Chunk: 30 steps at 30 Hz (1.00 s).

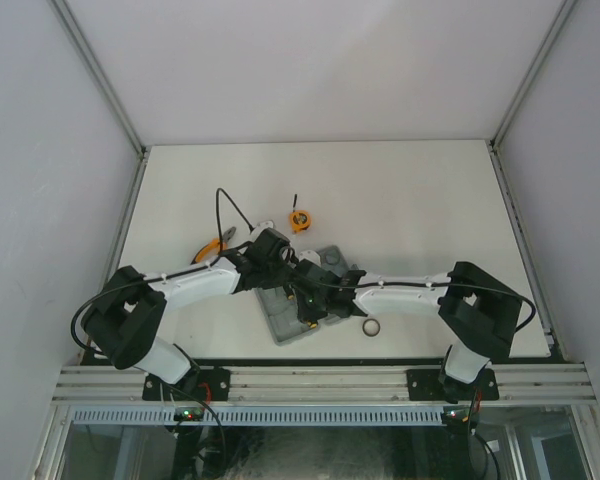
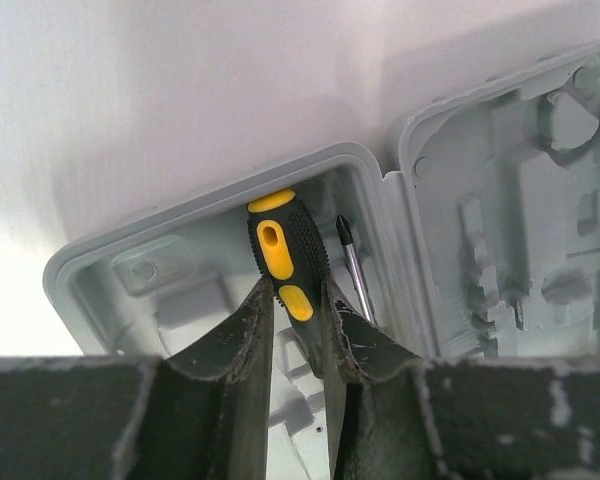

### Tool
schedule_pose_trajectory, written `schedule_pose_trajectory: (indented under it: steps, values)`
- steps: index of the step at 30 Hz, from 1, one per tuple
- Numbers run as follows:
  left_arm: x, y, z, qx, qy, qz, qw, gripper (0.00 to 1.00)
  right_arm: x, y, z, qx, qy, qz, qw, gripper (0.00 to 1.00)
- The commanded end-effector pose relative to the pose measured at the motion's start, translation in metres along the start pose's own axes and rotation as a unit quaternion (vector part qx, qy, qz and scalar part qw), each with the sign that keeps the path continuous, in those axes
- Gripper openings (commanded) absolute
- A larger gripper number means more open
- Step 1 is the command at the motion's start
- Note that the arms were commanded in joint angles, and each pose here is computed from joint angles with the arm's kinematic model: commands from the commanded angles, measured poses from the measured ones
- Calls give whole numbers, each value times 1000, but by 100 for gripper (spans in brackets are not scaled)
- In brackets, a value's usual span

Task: Sort the tools into containers
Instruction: Adjust the screwdriver in the storage box.

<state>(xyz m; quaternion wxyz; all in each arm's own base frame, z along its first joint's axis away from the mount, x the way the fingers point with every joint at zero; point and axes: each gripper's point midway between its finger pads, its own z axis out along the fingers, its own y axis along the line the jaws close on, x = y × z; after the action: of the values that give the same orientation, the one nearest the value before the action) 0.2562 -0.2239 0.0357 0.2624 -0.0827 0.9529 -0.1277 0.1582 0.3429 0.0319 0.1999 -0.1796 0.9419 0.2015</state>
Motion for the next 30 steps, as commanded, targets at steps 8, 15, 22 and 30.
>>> schedule_pose_trajectory:
  steps: [8,15,22,30]
  values:
    - [-6,-13,0,15,-4,-1,1000,25,7,4,6,21,25,-11,999,0]
    - [-3,-10,1,11,-1,-2,1000,24,31,-18,11,83,75,10,994,0]
    - [1,-7,4,6,3,-7,1000,14,58,-47,14,157,116,14,981,0]
    - [4,-6,5,9,5,-9,1000,1,78,-59,21,198,144,5,970,0]
